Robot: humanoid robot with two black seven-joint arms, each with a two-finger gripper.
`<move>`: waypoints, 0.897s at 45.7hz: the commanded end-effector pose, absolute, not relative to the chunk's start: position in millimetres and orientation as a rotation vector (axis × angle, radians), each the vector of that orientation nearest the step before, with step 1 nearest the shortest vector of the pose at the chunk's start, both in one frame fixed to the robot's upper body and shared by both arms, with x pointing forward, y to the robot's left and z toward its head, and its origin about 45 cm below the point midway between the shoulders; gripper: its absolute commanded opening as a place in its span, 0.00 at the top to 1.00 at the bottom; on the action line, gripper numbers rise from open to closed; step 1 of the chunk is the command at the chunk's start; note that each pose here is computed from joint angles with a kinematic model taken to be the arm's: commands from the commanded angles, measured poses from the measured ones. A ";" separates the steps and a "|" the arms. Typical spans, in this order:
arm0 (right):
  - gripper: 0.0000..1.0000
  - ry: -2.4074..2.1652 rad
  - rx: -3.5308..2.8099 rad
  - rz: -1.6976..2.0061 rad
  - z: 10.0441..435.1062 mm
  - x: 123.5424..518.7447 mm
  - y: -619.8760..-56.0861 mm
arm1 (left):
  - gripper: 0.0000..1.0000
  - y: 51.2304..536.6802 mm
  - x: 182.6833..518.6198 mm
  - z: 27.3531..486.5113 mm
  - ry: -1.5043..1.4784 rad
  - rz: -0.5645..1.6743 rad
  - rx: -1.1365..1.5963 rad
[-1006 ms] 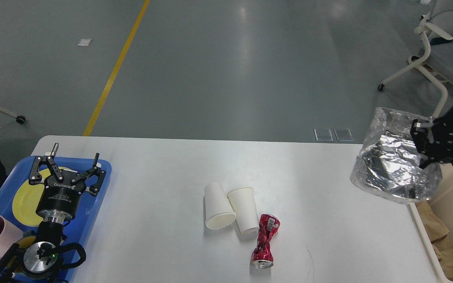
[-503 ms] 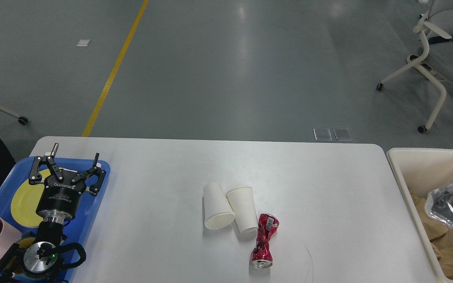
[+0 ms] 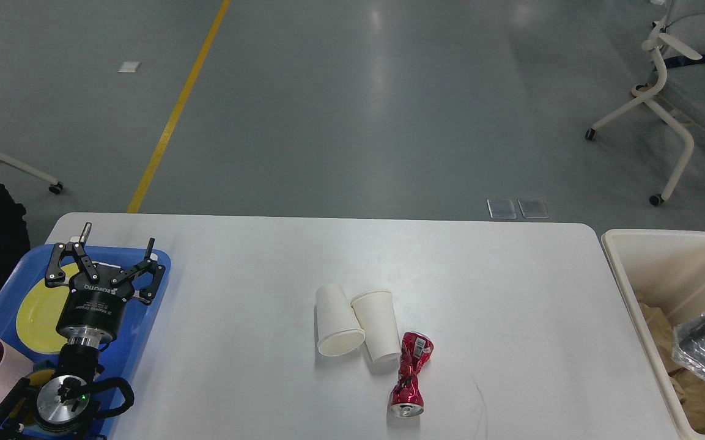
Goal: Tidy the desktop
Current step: 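Release the foil packet into the bin with the right gripper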
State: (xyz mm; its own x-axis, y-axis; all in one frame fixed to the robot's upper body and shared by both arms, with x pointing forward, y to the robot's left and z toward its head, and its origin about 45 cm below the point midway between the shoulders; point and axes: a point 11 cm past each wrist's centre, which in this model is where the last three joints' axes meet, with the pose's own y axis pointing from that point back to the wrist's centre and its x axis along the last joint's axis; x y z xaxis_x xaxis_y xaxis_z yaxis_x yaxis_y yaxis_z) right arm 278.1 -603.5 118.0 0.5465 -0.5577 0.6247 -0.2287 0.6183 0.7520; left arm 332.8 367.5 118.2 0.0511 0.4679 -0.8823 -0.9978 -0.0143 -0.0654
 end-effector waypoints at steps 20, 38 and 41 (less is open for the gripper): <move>1.00 -1.002 0.869 -0.189 42.8 228.8 -586.8 | 0.04 367.4 332.8 118.4 0.789 1.377 -0.893; 0.00 -1.016 0.873 -0.162 33.9 229.2 -576.6 | 0.04 368.1 332.8 118.5 0.788 1.380 -0.895; 0.00 -1.019 0.872 -0.160 34.9 230.3 -577.1 | 0.04 367.8 332.9 118.4 0.788 1.379 -0.892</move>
